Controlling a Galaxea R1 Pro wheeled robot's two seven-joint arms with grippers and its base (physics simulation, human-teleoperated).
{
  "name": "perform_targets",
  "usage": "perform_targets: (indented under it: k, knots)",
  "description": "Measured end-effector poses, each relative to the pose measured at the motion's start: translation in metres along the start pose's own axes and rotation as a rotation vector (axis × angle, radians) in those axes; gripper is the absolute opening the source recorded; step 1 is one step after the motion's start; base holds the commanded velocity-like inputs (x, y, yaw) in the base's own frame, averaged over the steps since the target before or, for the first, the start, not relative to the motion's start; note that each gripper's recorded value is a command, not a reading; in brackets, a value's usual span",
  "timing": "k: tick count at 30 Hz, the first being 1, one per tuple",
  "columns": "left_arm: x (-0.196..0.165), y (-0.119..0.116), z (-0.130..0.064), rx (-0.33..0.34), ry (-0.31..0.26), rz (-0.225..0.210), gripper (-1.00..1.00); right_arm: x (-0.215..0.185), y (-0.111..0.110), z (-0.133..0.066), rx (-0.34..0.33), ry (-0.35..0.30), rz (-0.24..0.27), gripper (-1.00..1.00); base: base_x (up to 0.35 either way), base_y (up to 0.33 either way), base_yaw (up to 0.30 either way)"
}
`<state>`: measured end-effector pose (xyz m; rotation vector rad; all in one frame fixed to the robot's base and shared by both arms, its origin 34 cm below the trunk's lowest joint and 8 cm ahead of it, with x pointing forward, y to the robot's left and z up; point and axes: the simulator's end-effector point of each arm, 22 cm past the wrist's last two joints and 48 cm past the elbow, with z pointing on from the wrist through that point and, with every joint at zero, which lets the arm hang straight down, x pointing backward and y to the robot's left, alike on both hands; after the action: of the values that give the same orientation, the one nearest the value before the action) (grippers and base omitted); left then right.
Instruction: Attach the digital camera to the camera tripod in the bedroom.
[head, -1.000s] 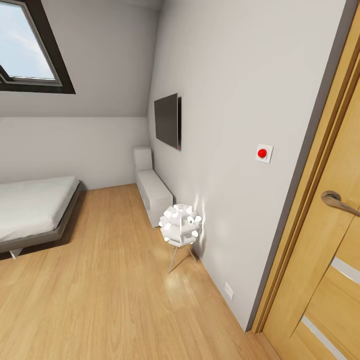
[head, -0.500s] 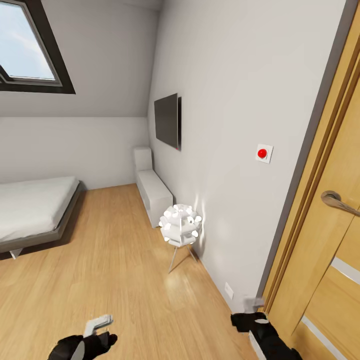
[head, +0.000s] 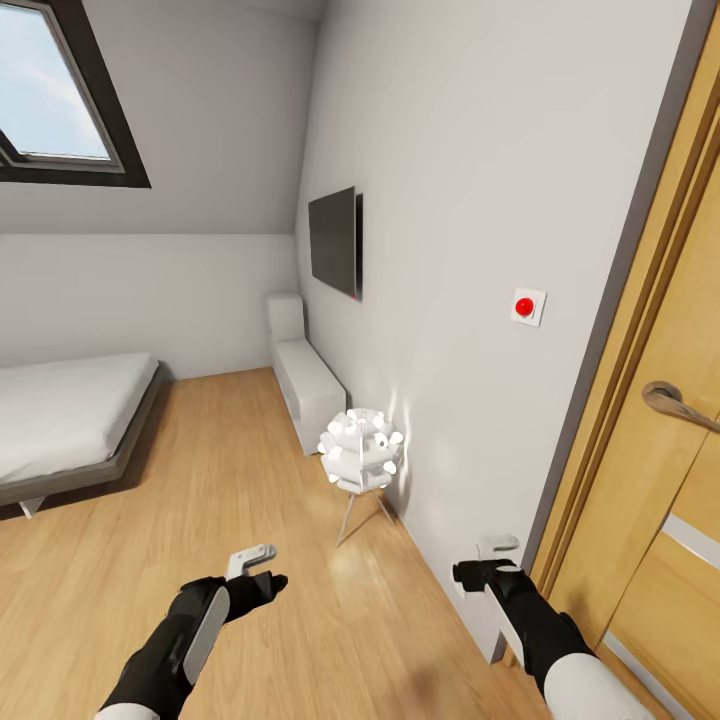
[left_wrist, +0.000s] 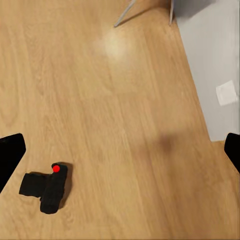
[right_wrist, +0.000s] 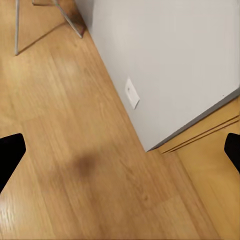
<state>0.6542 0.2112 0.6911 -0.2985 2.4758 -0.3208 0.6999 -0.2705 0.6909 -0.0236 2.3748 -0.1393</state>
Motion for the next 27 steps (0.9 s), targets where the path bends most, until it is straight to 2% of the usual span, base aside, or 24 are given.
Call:
perform_targets:
  k: [4,9,13,17,22,24,27]
  knots:
    - [-0.006,-0.01,0.001,-0.035,-0.004,0.011,1.0,-0.003,0.0,0.0,0.0,-0.004,-0.002,1.0,0.0,0.0,0.0]
    - [-0.003,-0.016,0.002,-0.134,0.001,0.016,1.0,-0.006,-0.001,-0.001,0.008,-0.008,-0.009,1.0,0.0,0.0,0.0]
    - [-0.002,-0.02,0.001,-0.164,0.0,0.021,1.0,-0.007,-0.001,-0.001,0.008,-0.008,-0.009,1.0,0.0,0.0,0.0]
    - [-0.002,-0.03,0.001,-0.164,-0.006,0.045,1.0,-0.004,-0.001,-0.001,0.005,0.007,-0.005,1.0,0.0,0.0,0.0]
    - [-0.001,-0.053,0.001,-0.135,-0.013,0.098,1.0,0.002,-0.001,-0.001,0.003,0.032,-0.002,1.0,0.0,0.0,0.0]
    - [0.0,-0.074,0.002,-0.107,-0.029,0.138,1.0,0.005,-0.002,-0.001,0.002,0.045,0.001,1.0,0.0,0.0,0.0]
    - [-0.002,-0.081,0.002,-0.097,-0.044,0.147,1.0,0.005,-0.002,-0.001,0.002,0.049,0.002,1.0,0.0,0.0,0.0]
